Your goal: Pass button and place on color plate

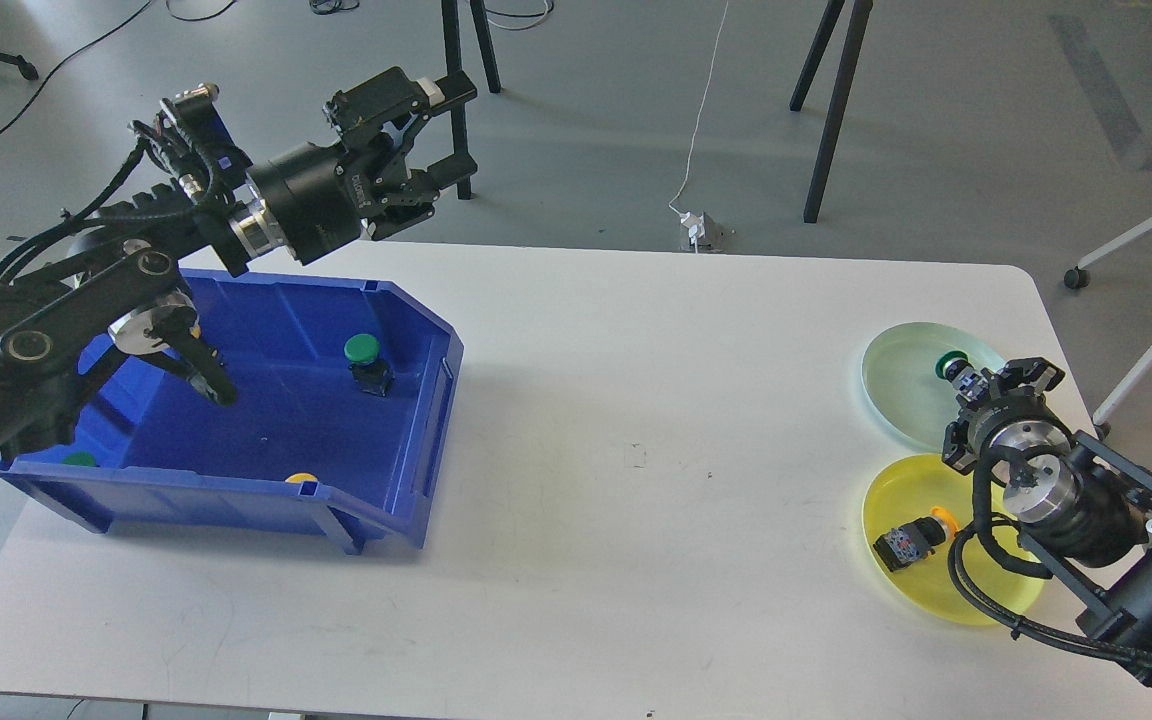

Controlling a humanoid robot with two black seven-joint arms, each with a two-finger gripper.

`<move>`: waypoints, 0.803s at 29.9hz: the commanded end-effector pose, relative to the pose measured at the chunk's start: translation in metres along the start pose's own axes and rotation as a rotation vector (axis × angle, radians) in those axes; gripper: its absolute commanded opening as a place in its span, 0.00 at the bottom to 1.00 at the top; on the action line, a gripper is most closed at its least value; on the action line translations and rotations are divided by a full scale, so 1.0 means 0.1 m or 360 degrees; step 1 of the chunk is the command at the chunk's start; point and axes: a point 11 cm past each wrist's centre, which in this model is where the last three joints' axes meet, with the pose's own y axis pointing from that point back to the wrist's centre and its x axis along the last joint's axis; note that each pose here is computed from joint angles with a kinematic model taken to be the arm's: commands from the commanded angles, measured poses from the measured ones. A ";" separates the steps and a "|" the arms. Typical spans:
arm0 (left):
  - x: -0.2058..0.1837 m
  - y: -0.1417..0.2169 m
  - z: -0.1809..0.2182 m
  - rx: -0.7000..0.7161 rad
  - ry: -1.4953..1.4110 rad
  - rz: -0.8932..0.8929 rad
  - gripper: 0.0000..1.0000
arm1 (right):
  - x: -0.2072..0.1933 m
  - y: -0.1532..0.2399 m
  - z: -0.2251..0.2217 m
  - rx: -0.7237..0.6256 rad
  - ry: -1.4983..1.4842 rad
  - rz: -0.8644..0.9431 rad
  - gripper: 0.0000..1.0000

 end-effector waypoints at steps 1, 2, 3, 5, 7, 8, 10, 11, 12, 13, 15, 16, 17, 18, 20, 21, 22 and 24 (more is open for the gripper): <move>0.02 0.02 -0.02 -0.0013 0.0043 0.0027 0.98 | -0.09 0.01 -0.14 0.0040 -0.0081 -0.0034 0.98; 0.05 0.03 -0.02 -0.0017 0.0064 0.0053 0.98 | -0.15 0.03 -0.18 0.0052 -0.0107 -0.0092 0.98; 0.09 0.05 -0.03 -0.0020 0.0084 0.0081 0.98 | -0.22 0.05 -0.23 0.0065 -0.0127 -0.0146 0.98; 0.11 0.04 -0.05 -0.0039 0.0132 0.0115 0.98 | -0.33 0.10 -0.31 0.0090 -0.0141 -0.0262 0.98; 0.15 0.05 -0.07 -0.0053 0.0177 0.0154 0.98 | -0.54 0.19 -0.42 0.0130 -0.0174 -0.0451 0.98; 0.17 0.06 -0.07 -0.0060 0.0194 0.0170 0.98 | -0.63 0.24 -0.53 0.0171 -0.0209 -0.0556 0.98; 0.21 0.09 -0.08 -0.0075 0.0236 0.0210 0.98 | -0.73 0.30 -0.70 0.0240 -0.0258 -0.0728 0.98; 0.22 0.11 -0.10 -0.0081 0.0259 0.0229 0.99 | -0.78 0.33 -0.76 0.0264 -0.0261 -0.0811 0.98; 0.24 0.12 -0.10 -0.0092 0.0283 0.0250 0.99 | -0.86 0.37 -0.84 0.0305 -0.0265 -0.0910 0.98; 0.26 0.14 -0.10 -0.0107 0.0314 0.0273 0.99 | -0.93 0.42 -0.91 0.0341 -0.0256 -0.1005 0.98; 0.38 0.20 -0.08 -0.0161 0.0387 0.0361 0.99 | -1.00 0.49 -0.99 0.0389 -0.0221 -0.1152 0.98; 0.46 0.26 -0.08 -0.0184 0.0427 0.0423 0.99 | -1.04 0.53 -1.02 0.0406 -0.0205 -0.1222 0.98; 0.54 0.33 -0.12 -0.0201 0.0472 0.0497 0.99 | -1.07 0.57 -1.06 0.0433 -0.0189 -0.1304 0.98; 0.62 0.42 -0.17 -0.0206 0.0511 0.0568 0.99 | -1.12 0.62 -1.08 0.0447 -0.0174 -0.1392 0.98; 0.77 0.57 -0.26 -0.0200 0.0548 0.0694 0.99 | -1.17 0.72 -1.07 0.0437 -0.0149 -0.1570 0.98; 0.83 0.63 -0.32 -0.0194 0.0563 0.0751 0.99 | -1.18 0.77 -1.08 0.0428 -0.0147 -0.1667 0.98; 0.87 0.69 -0.35 -0.0190 0.0573 0.0796 0.99 | -1.20 0.83 -1.11 0.0432 -0.0151 -0.1764 0.98; 0.92 0.78 -0.43 -0.0185 0.0602 0.0860 0.99 | -1.18 0.80 -1.19 0.0464 -0.0152 -0.1743 0.98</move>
